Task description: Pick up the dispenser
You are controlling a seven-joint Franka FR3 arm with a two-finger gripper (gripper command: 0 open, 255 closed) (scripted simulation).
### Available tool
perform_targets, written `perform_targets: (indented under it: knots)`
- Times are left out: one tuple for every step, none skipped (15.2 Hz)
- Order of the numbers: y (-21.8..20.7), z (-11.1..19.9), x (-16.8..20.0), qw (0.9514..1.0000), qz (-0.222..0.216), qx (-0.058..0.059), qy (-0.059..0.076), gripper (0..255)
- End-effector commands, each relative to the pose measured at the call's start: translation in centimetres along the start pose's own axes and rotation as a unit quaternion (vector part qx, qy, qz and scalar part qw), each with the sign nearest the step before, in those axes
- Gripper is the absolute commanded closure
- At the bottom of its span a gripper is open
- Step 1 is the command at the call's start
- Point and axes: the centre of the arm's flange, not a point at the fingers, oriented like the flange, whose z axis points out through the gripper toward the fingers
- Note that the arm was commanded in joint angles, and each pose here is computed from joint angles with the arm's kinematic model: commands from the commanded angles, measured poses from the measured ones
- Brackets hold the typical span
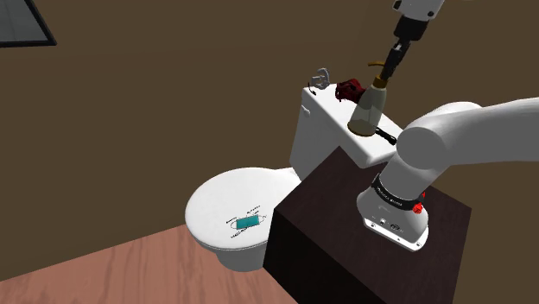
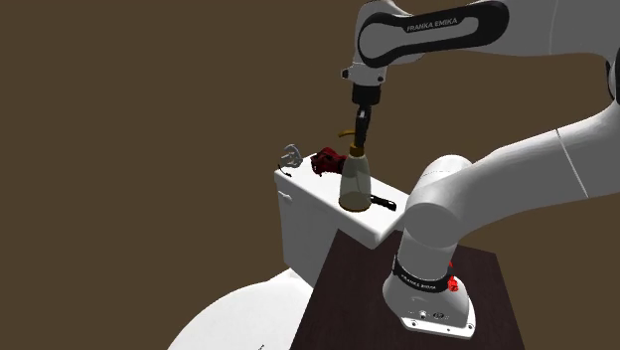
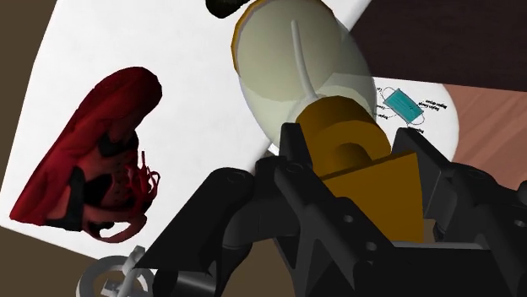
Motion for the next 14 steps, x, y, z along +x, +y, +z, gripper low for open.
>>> perform_targets:
  knots:
    - [-0.1, -0.9, 0.0, 1.0000, 0.000, 0.000, 0.000, 255]
    - [-0.1, -1.5, 0.0, 1.0000, 0.000, 0.000, 0.000, 255]
    - [-0.1, -2.0, 0.0, 1.0000, 0.000, 0.000, 0.000, 255]
    - [-0.2, -2.5, 0.0, 1.0000, 0.000, 0.000, 0.000, 255]
    - [-0.2, -3.1, 0.0, 1.0000, 0.000, 0.000, 0.000, 255]
    - [-0.2, -3.6, 0.0, 1.0000, 0.000, 0.000, 0.000, 255]
    - [-0.2, -4.1, 0.0, 1.0000, 0.000, 0.000, 0.000, 255]
    - [-0.2, -4.6, 0.0, 1.0000, 0.000, 0.000, 0.000, 255]
    - [-0.3, -5.2, 0.0, 1.0000, 0.000, 0.000, 0.000, 255]
    - [-0.3, -5.7, 0.0, 1.0000, 0.000, 0.000, 0.000, 255]
    - [-0.3, -6.2, 0.0, 1.0000, 0.000, 0.000, 0.000, 255]
    - [-0.3, -6.8, 0.0, 1.0000, 0.000, 0.000, 0.000, 255]
    - [-0.3, -6.8, 0.0, 1.0000, 0.000, 0.000, 0.000, 255]
    - [-0.3, -6.8, 0.0, 1.0000, 0.000, 0.000, 0.000, 255]
